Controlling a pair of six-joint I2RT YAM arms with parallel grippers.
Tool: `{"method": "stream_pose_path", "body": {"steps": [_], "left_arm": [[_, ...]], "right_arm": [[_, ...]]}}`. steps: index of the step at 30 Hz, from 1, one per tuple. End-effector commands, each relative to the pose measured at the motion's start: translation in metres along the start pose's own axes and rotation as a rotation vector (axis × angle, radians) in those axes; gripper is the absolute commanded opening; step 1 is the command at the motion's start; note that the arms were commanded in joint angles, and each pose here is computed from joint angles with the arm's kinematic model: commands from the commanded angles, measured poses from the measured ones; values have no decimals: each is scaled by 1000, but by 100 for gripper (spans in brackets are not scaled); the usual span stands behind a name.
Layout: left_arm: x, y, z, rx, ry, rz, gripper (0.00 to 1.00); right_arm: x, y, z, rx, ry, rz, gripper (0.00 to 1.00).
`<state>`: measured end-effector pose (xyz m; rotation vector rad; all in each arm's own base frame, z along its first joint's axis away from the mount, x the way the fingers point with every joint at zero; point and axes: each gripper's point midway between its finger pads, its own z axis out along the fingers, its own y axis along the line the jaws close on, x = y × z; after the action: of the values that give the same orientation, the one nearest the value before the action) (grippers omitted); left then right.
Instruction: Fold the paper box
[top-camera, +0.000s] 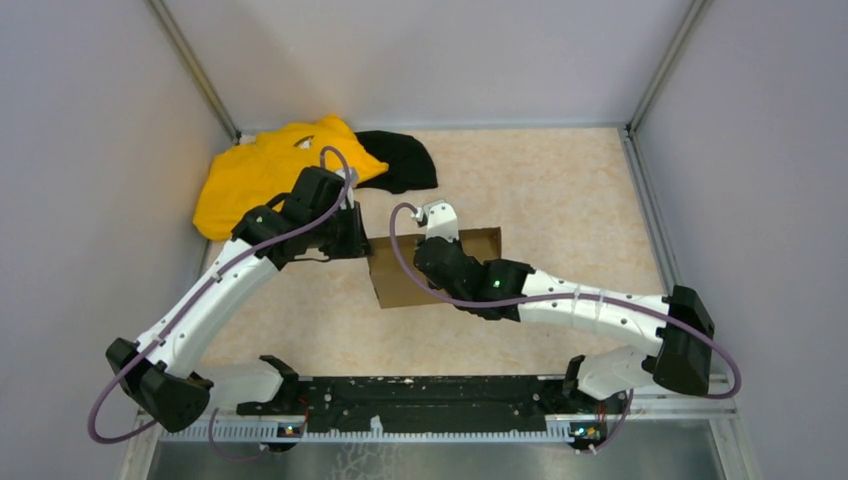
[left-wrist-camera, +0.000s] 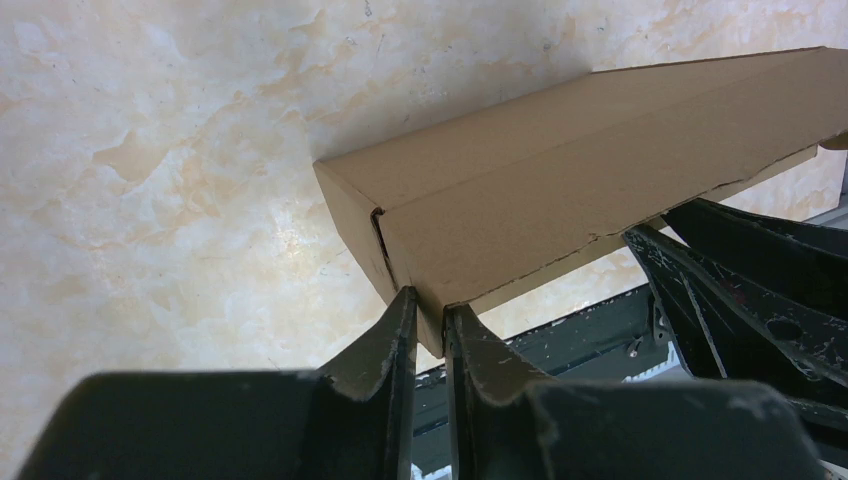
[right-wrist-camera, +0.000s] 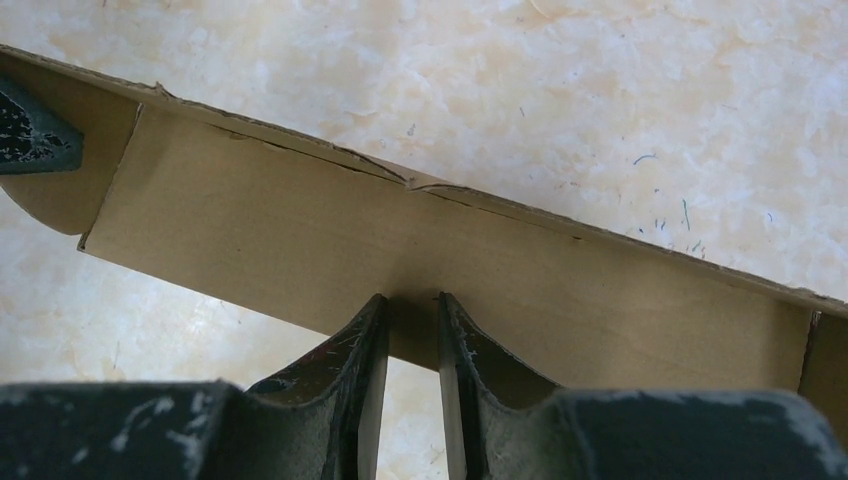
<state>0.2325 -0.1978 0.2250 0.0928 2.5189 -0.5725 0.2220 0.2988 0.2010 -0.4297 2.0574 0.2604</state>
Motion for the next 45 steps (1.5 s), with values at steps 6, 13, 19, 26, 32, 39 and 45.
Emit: {"method": "stream_pose_path", "body": {"steps": [6, 13, 19, 26, 32, 39, 45], "left_arm": [[17, -6, 14, 16, 43, 5, 20], [29, 2, 19, 3, 45, 30, 20], [38, 9, 22, -2, 31, 50, 20], [43, 15, 23, -18, 24, 79, 20], [43, 15, 26, -22, 26, 98, 21], [40, 16, 29, -41, 15, 121, 21], [42, 15, 30, -46, 8, 143, 21]], "right_arm": [[12, 6, -1, -34, 24, -14, 24], [13, 6, 0, -34, 29, -18, 24], [17, 8, 2, -38, 40, -21, 24], [8, 12, -5, -71, 27, -4, 27], [-19, 6, -27, -97, -21, 17, 30], [-65, -30, -55, -52, -127, 80, 32], [-90, -96, -45, 29, -147, 181, 32]]}}
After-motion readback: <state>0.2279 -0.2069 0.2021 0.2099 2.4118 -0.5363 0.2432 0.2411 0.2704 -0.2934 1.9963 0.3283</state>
